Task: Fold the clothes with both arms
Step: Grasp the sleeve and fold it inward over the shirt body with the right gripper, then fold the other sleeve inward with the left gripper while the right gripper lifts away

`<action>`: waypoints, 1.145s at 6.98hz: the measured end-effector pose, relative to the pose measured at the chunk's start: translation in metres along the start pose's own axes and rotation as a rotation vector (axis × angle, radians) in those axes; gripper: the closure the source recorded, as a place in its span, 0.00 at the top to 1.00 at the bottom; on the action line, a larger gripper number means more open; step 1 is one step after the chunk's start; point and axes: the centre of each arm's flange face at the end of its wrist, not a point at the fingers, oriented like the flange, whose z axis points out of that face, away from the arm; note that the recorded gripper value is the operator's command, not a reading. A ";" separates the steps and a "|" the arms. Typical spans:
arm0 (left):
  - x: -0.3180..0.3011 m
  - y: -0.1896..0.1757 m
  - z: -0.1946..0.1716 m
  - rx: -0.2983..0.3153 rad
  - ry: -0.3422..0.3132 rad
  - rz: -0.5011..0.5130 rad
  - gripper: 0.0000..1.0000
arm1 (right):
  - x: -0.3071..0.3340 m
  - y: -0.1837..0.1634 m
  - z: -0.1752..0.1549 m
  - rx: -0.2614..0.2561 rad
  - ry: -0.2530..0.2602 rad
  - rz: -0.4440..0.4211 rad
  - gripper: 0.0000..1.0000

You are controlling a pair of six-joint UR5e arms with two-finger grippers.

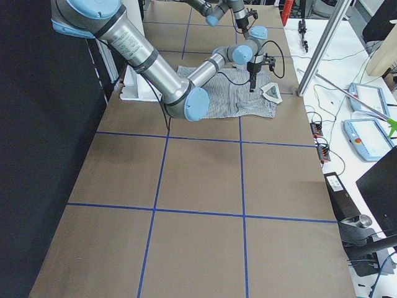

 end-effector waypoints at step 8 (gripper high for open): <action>0.031 0.042 0.120 0.109 -0.196 -0.111 0.72 | 0.076 0.041 -0.011 0.015 -0.035 0.003 1.00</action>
